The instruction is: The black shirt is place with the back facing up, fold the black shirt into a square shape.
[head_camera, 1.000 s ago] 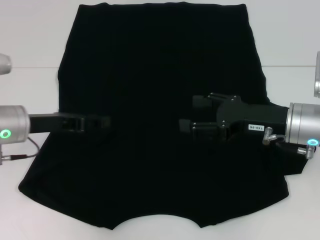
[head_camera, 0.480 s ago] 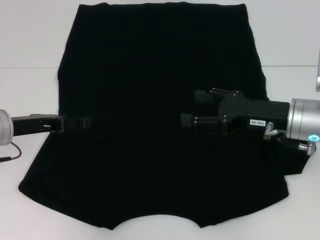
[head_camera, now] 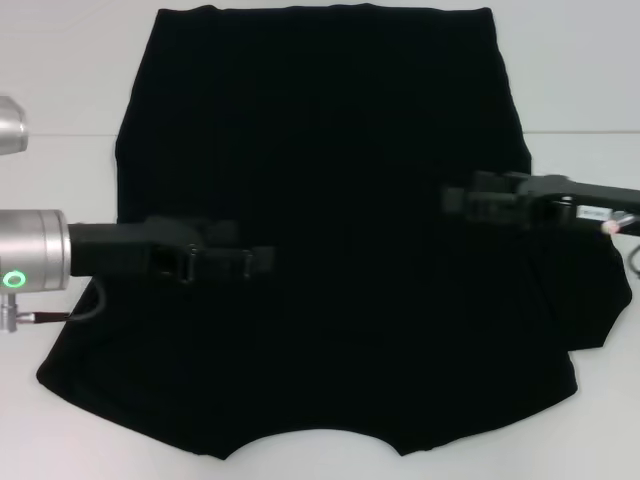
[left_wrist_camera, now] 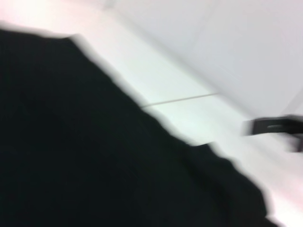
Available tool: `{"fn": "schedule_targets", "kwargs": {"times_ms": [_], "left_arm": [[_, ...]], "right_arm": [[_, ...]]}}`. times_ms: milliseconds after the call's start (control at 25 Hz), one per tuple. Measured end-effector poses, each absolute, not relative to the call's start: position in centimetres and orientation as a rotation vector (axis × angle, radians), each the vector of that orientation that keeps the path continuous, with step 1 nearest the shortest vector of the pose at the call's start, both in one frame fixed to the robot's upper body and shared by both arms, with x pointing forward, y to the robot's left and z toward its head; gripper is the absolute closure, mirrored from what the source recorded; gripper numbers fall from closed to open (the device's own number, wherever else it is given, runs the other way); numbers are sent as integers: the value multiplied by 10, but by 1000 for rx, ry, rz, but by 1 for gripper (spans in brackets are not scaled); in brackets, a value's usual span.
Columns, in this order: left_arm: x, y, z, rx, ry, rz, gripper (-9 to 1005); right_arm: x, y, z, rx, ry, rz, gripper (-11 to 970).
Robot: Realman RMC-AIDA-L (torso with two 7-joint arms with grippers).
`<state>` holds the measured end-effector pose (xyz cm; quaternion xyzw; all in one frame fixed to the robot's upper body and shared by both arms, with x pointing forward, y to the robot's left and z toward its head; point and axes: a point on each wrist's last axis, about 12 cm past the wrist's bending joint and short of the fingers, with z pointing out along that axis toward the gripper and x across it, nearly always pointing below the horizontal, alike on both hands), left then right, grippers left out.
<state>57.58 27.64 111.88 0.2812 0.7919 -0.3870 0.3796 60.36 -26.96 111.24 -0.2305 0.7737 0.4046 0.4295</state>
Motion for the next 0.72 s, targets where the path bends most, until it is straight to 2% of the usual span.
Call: {"fn": "schedule_targets", "kwargs": {"times_ms": [160,360,560,720], "left_arm": [[566,254,1119,905,1823,-1057,135],[559,233,1111,1062,1720,-1043,148],[554,222,1104,1166,1679,-1025,148],[554,221,1103,1194,1663,-1007,149]], "right_arm": [[604,-302,1114,-420,2124,1014,42],[597,-347,1117,-179,2322,978,43],[585,-384,1120,30,2429,909,44],[578,-398,1117,122,2501,869,45]]}}
